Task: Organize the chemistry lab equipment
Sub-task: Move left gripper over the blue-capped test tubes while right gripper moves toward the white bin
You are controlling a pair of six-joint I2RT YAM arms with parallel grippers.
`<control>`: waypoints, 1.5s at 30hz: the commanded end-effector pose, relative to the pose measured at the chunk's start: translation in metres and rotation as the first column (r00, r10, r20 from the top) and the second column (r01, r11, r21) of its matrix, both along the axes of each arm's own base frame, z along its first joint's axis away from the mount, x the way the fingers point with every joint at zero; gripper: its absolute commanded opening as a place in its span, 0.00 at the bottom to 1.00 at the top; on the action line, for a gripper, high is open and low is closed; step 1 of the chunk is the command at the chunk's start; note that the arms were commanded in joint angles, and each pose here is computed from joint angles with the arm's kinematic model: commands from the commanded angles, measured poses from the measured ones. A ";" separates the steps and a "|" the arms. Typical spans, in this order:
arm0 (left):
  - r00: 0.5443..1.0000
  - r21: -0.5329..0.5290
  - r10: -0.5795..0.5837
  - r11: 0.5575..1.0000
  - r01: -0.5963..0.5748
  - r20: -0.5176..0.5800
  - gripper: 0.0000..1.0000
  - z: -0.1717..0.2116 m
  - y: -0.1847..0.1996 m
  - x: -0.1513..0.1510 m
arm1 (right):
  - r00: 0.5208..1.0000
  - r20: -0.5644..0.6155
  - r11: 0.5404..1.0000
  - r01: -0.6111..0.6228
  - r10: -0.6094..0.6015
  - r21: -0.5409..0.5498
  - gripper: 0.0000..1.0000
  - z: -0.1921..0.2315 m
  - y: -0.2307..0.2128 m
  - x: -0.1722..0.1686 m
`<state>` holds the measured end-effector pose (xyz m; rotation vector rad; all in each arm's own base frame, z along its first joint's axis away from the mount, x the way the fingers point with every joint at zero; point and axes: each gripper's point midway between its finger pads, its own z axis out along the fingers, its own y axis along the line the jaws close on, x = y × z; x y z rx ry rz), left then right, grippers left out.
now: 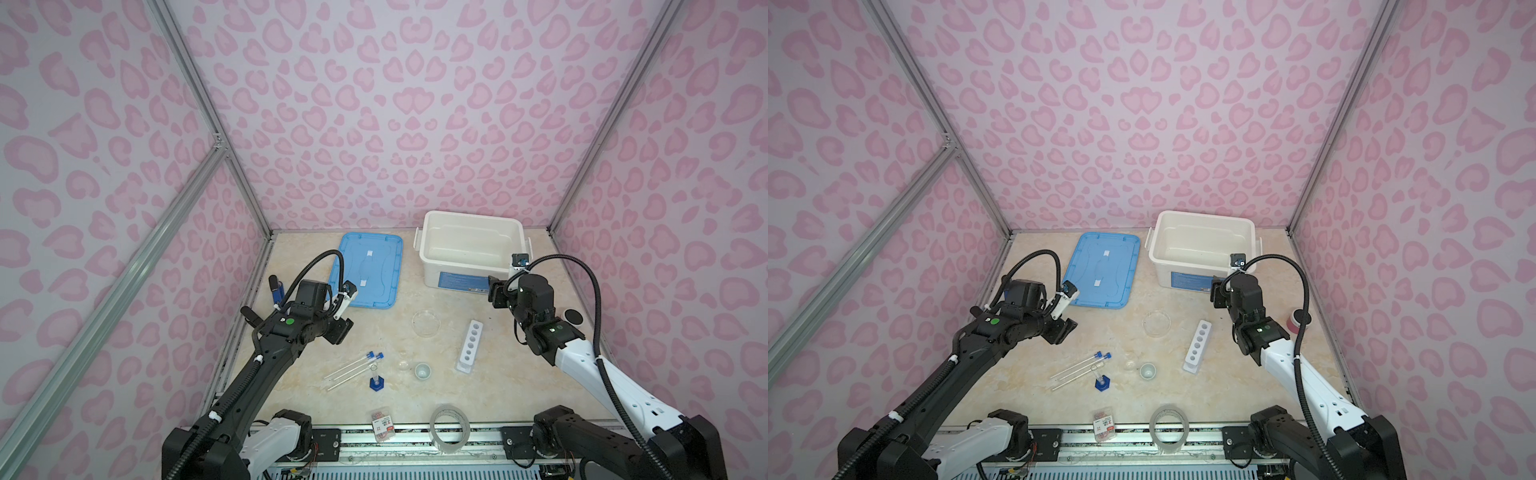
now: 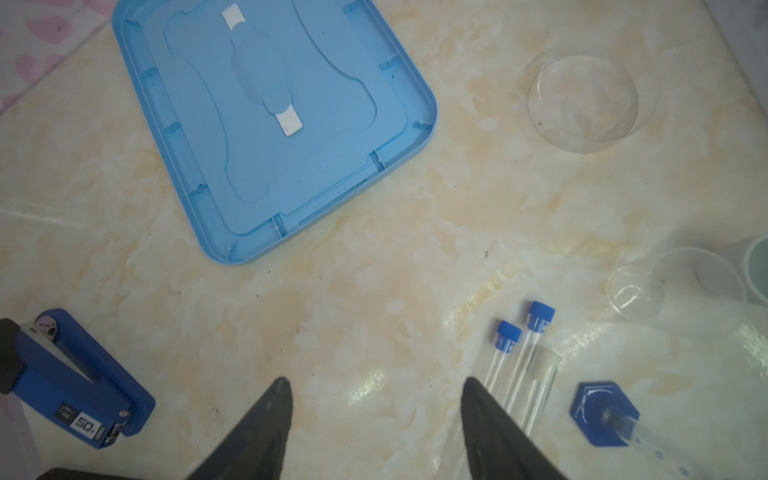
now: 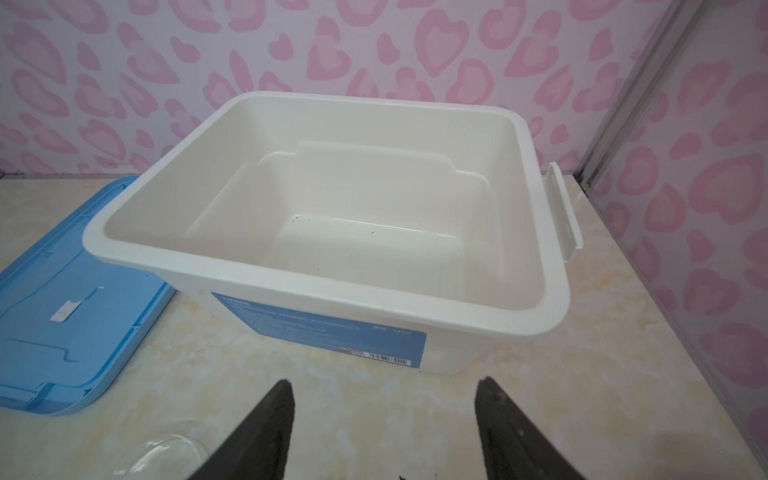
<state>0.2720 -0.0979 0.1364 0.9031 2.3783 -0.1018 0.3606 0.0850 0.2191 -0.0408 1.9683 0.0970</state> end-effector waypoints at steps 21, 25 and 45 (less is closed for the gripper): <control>0.952 0.257 -0.134 0.944 0.207 -0.274 0.69 -0.086 -0.001 -0.039 | 0.988 -0.024 0.988 -0.149 0.150 0.028 0.69 -0.006 0.033 0.007; 0.947 0.247 -0.145 0.944 0.220 -0.287 0.69 -0.090 -0.008 -0.040 | 0.988 -0.031 0.988 -0.152 0.153 0.037 0.69 -0.011 0.034 0.007; 0.944 0.259 -0.158 0.936 0.237 -0.289 0.64 -0.106 -0.020 -0.037 | 0.987 -0.054 0.988 -0.148 0.151 0.048 0.69 -0.024 0.035 0.007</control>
